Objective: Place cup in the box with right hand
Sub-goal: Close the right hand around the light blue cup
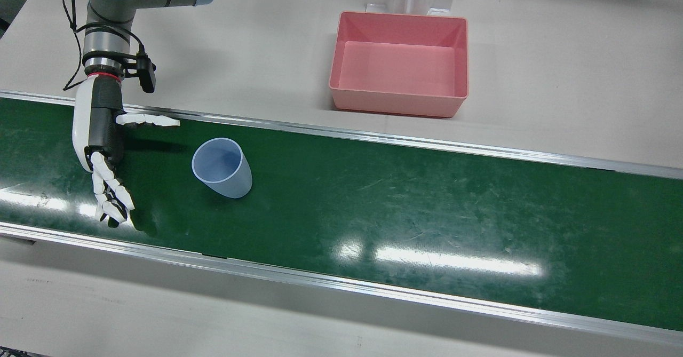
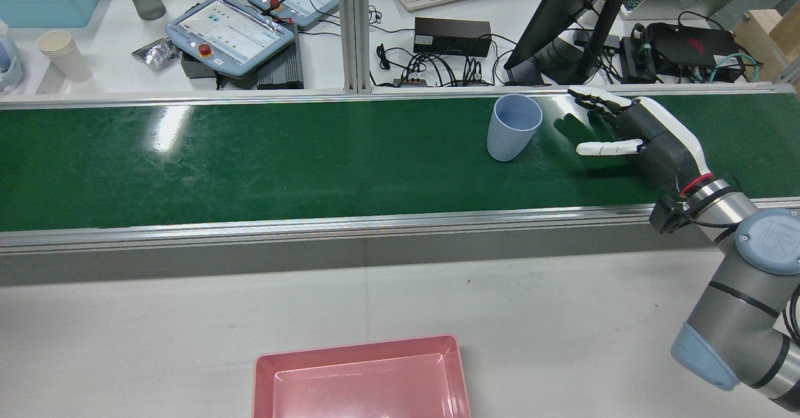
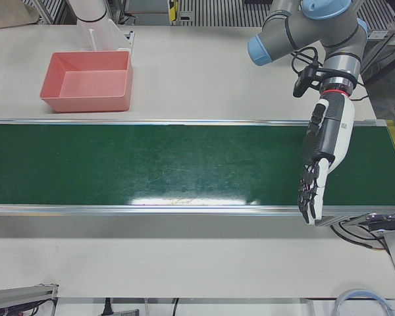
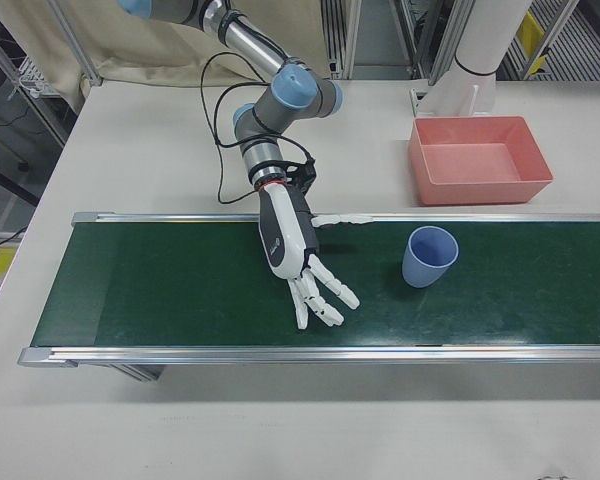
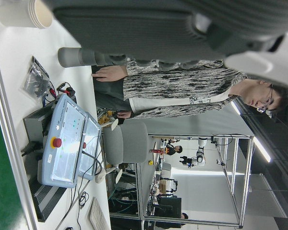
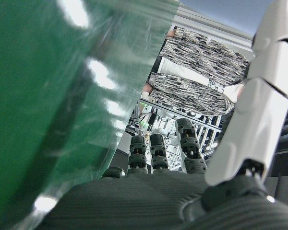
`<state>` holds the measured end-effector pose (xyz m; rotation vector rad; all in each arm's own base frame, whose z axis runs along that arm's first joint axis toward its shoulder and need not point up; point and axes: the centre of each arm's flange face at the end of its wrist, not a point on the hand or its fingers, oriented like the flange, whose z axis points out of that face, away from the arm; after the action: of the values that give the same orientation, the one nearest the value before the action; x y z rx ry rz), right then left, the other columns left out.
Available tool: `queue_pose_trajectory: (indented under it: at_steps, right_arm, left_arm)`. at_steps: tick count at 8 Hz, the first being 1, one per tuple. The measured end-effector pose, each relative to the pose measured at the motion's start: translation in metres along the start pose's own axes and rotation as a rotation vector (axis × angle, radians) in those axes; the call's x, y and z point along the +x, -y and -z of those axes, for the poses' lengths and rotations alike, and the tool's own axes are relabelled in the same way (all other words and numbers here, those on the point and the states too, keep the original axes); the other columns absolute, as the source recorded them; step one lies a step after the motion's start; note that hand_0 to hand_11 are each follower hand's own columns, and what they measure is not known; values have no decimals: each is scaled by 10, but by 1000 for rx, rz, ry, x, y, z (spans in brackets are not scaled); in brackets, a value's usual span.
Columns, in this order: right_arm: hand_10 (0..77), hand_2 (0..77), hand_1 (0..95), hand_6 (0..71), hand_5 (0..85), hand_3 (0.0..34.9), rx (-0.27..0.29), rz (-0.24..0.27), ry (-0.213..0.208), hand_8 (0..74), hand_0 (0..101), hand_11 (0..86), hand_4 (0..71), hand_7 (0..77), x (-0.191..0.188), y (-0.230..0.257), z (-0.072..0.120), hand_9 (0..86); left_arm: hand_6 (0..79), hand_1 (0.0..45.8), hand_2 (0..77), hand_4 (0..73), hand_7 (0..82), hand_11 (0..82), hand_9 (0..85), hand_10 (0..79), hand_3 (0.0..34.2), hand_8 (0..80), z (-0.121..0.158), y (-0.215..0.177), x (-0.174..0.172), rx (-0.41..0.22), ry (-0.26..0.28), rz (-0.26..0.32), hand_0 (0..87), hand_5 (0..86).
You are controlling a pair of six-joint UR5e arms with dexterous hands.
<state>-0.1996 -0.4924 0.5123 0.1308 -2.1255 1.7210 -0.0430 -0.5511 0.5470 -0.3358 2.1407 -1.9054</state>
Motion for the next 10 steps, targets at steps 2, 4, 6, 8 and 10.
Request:
queue_pose_trajectory:
  at_steps: [2, 4, 6, 8, 10]
  right_arm:
    - [5, 87, 158, 54, 55, 0, 9, 5, 1, 109, 476, 11, 0, 229, 2, 3, 0, 147]
    - [5, 98, 153, 60, 55, 0, 13, 5, 5, 109, 476, 11, 0, 240, 7, 2, 0, 147]
    - [5, 104, 147, 60, 55, 0, 12, 5, 12, 109, 475, 11, 0, 235, 9, -1, -2, 147]
    - [5, 104, 147, 76, 55, 0, 36, 9, 53, 131, 467, 16, 0, 273, 4, -1, -2, 175]
    - [114, 213, 213, 224, 71, 0, 72, 20, 83, 262, 476, 169, 136, 540, -3, 2, 0, 355]
  left_arm:
    - [0, 5, 11, 11, 5, 0, 0, 0, 0, 0, 0, 0, 0, 0, 0, 0, 0, 0]
    - [0, 5, 11, 11, 5, 0, 0, 0, 0, 0, 0, 0, 0, 0, 0, 0, 0, 0]
    - [5, 5, 11, 11, 5, 0, 0, 0, 0, 0, 0, 0, 0, 1, 0, 0, 0, 0]
    - [5, 5, 11, 11, 5, 0, 0, 0, 0, 0, 0, 0, 0, 1, 0, 0, 0, 0]
    - [0, 5, 11, 11, 5, 0, 0, 0, 0, 0, 0, 0, 0, 1, 0, 0, 0, 0]
